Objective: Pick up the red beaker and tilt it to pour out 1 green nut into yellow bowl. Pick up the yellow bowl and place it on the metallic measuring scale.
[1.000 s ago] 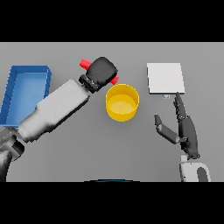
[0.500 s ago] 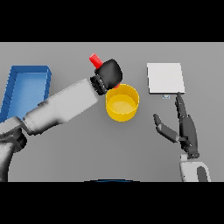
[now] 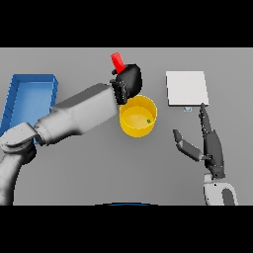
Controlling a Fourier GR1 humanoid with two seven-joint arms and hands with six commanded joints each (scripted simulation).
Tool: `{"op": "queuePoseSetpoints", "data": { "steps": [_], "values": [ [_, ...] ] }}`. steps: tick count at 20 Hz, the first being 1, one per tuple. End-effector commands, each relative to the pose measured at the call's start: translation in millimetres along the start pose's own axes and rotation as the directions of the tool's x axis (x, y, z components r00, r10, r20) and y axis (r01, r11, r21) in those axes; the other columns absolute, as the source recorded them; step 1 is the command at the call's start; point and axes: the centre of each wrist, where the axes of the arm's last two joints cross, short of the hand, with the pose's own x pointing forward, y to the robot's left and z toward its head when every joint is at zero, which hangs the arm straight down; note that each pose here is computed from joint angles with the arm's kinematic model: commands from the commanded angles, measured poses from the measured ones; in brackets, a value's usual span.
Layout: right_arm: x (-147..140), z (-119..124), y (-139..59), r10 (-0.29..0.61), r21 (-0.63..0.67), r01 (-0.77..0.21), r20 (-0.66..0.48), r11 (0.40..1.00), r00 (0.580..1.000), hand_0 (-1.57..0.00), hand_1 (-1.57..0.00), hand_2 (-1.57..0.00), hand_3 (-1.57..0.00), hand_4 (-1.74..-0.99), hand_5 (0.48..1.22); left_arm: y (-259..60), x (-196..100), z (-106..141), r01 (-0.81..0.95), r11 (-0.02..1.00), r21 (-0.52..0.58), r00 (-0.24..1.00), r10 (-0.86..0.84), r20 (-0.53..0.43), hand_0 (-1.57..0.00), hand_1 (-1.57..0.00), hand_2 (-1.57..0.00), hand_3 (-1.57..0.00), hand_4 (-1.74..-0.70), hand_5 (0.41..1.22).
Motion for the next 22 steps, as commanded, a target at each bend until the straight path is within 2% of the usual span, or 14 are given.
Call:
{"op": "queuePoseSetpoints", "data": {
  "steps": [1, 5, 8, 9, 10, 12, 14, 17, 20, 22],
  "values": [
    [-1.1, -0.3, 0.8, 0.001, 0.005, -0.001, -0.001, 1.000, 1.000, 0.00, 0.00, 0.00, 0.00, -1.206, 0.591, 2.1, -2.3, 0.4, 0.027, 1.000, 0.006, 1.000, -0.027, 0.011, -1.57, -1.57, -1.57, -1.57, -1.73, 1.221],
    [0.3, -1.7, 2.7, 0.013, -0.002, -0.013, 0.004, 1.000, 1.000, 0.00, 0.00, 0.00, 0.00, -1.207, 0.594, 13.2, -11.9, 4.7, 0.097, 0.995, 0.008, 0.995, -0.097, 0.028, -1.57, -1.57, -1.57, -1.57, -1.73, 1.221],
    [-1.1, 2.5, 6.7, 0.017, 0.000, -0.017, 0.011, 1.000, 1.000, 0.00, 0.00, 0.00, 0.00, -1.209, 0.592, 18.9, -47.5, 11.9, 0.079, 0.997, 0.028, 0.997, -0.078, -0.018, -1.57, -1.57, -1.57, -1.57, -1.73, 1.221],
    [-2.5, 1.3, 5.5, 0.021, -0.005, -0.021, 0.009, 1.000, 1.000, 0.00, 0.00, 0.00, 0.00, -1.203, 0.592, 23.2, -61.2, 15.6, 0.072, 0.997, 0.043, 0.996, -0.069, -0.058, -1.57, -1.57, -1.57, -1.49, -1.73, 1.221],
    [-2.0, 0.5, 7.9, 0.016, -0.002, -0.016, 0.014, 1.000, 1.000, 0.00, 0.00, 0.00, 0.00, -1.201, 0.592, 27.9, -77.5, 20.3, 0.057, 0.997, 0.050, 0.993, -0.052, -0.104, -1.57, -1.57, -1.40, -1.51, -1.68, 1.221],
    [-2.1, -1.6, 6.8, 0.000, -0.002, 0.000, 0.013, 1.000, 1.000, 0.00, 0.00, 0.00, 0.00, -1.186, 0.596, 32.1, -112.2, 31.7, 0.017, 0.997, 0.074, 0.986, -0.005, -0.166, -1.57, -1.57, -1.46, -1.04, -1.70, 1.221],
    [1.2, -4.6, 7.5, -0.019, 0.006, 0.019, 0.023, 1.000, 1.000, 0.00, 0.00, 0.00, 0.00, -1.181, 0.593, 34.4, -144.2, 44.1, -0.041, 0.994, 0.104, 0.969, 0.065, -0.238, -1.57, -1.57, -1.50, -1.23, -1.70, 1.221],
    [0.1, -6.1, 3.6, -0.045, 0.018, 0.044, 0.021, 0.999, 0.999, 0.00, 0.00, 0.00, 0.00, -1.193, 0.597, 21.7, -185.8, 62.3, -0.247, 0.958, 0.145, 0.890, 0.284, -0.358, -1.57, -1.57, -1.53, -1.40, -1.72, 1.221],
    [0.0, -6.5, 8.7, -0.055, 0.031, 0.054, 0.019, 0.998, 0.998, 0.00, 0.00, 0.00, 0.00, -1.209, 0.593, -25.6, -216.6, 81.2, -0.548, 0.794, 0.261, 0.647, 0.601, -0.469, -1.57, -1.57, -1.55, -1.36, -1.73, 1.221],
    [-0.2, -7.9, 1.2, -0.066, 0.031, 0.065, 0.031, 0.997, 0.997, 0.00, 0.00, 0.00, 0.00, -1.224, 0.592, -57.4, -230.4, 97.5, -0.663, 0.646, 0.377, 0.466, 0.751, -0.468, -1.57, -1.57, -1.56, -1.37, -1.73, 1.221]
  ]
}}
